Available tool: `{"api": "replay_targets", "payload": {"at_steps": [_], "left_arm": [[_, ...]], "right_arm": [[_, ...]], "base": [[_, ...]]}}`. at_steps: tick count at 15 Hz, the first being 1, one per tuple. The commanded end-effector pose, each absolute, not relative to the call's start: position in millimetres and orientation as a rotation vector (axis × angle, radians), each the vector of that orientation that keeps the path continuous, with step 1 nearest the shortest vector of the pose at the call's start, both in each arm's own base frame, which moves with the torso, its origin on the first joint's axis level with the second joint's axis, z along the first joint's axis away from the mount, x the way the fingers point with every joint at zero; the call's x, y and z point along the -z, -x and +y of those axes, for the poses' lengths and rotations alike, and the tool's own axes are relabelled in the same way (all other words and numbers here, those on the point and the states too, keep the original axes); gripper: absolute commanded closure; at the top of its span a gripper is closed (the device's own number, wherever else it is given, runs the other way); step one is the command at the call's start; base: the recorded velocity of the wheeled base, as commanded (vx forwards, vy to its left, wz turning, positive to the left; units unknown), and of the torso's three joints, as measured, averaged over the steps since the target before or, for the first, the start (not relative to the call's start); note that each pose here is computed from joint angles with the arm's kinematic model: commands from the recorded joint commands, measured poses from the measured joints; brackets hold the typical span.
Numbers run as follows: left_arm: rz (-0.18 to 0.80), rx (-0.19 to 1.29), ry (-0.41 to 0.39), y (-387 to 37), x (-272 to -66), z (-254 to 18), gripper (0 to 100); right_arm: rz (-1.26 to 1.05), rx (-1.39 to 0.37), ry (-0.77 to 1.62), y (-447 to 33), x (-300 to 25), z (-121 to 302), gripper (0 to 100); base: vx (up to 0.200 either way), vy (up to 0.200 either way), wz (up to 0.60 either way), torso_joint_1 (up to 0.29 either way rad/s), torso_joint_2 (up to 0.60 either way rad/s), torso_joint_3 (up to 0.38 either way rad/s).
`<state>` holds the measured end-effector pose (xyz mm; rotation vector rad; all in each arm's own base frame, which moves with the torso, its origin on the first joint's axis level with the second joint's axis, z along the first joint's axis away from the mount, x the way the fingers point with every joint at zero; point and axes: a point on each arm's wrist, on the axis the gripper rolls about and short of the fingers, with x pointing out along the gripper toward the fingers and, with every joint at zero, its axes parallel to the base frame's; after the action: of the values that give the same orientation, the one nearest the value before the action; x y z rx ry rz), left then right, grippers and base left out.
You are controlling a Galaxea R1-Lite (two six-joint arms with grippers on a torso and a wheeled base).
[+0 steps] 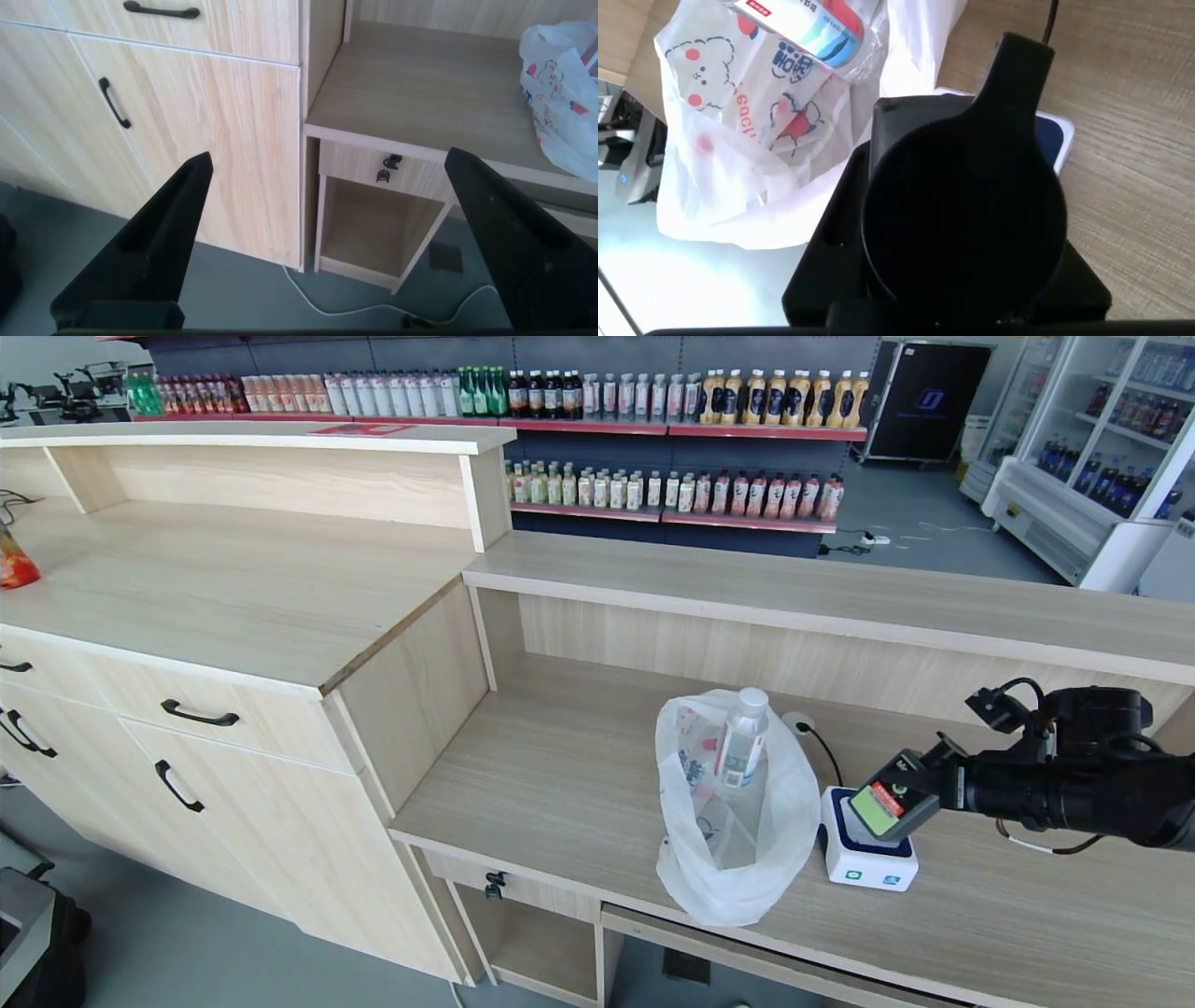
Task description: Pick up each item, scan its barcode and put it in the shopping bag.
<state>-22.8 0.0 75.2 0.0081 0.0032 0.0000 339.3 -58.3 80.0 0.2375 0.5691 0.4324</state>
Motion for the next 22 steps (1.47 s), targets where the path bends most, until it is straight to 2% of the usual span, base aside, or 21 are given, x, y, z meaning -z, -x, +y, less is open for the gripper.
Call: {"api": "replay_targets", "payload": {"at_steps": [1, 11, 19, 22], "left_arm": [[0.003, 0.0, -0.009, 23, -75, 0, 0], [0.003, 0.0, -0.009, 23, -75, 0, 0], [0.003, 0.0, -0.009, 23, -75, 0, 0], [0.003, 0.0, -0.008, 23, -75, 0, 0]], "right_arm": [[0.577, -0.444, -0.24, -343, -73, -54, 100], [0.556, -0.477, -0.242, -361, -57, -42, 100], [0.536, -0.468, -0.241, -364, -62, -45, 100], [0.366, -0.443, -0.217, -344, -134, -49, 100]], "base": [[0.0, 0.0, 0.0, 0.0, 0.0, 0.0], [0.0, 0.0, 0.0, 0.0, 0.0, 0.0], [0.0, 0.0, 0.0, 0.0, 0.0, 0.0], [0.0, 0.0, 0.0, 0.0, 0.0, 0.0]]}}
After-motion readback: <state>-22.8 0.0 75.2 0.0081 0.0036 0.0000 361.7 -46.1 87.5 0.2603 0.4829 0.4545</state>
